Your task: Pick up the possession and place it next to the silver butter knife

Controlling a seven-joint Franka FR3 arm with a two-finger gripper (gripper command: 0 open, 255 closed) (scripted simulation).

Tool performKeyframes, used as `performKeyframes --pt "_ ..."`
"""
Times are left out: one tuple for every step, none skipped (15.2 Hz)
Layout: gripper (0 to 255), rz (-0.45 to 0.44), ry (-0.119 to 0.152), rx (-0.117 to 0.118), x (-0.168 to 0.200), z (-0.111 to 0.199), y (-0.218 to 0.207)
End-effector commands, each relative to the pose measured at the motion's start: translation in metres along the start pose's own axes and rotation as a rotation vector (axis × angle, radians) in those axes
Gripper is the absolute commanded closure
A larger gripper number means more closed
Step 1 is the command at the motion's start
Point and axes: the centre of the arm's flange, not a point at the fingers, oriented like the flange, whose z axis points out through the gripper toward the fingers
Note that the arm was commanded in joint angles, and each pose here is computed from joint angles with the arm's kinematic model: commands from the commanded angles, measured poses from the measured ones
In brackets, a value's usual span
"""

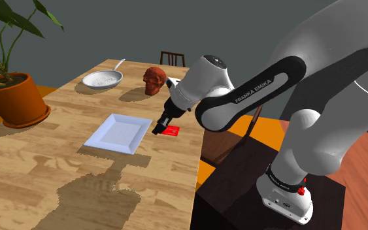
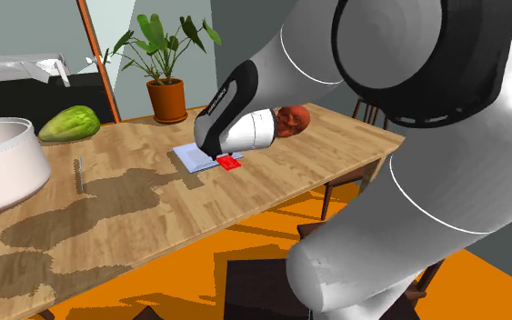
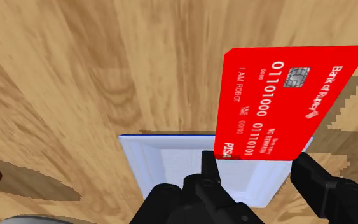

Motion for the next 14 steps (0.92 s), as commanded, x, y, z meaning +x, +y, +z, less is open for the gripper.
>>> performKeyframes --pt "255 0.002 -0.001 0.001 0.016 0.013 -0.015" --pt "255 0.002 -0.001 0.001 0.025 0.019 -0.023" --pt "255 0.002 -0.001 0.001 0.034 0.024 -0.031" --pt "255 0.002 -0.001 0.001 0.043 0.03 -0.039" --pt "255 0.002 -0.001 0.001 0.052 0.036 -0.047" --pt "255 0.002 0.0 0.001 0.06 0.042 -0.055" --pt "255 0.002 -0.001 0.001 0.069 0.047 -0.063" --pt "255 0.002 -0.001 0.001 0.078 0.053 -0.071" --pt "255 0.002 -0.001 0.001 0.087 0.059 -0.079" --pt "255 0.002 -0.001 0.002 0.096 0.065 -0.087" --pt "255 0.002 -0.001 0.002 0.104 0.071 -0.094" --pt "255 0.002 -0.001 0.002 0.113 0.076 -0.102" --pt "255 0.002 -0.001 0.002 0.122 0.082 -0.11" --pt "255 0.002 -0.001 0.002 0.131 0.088 -0.118"
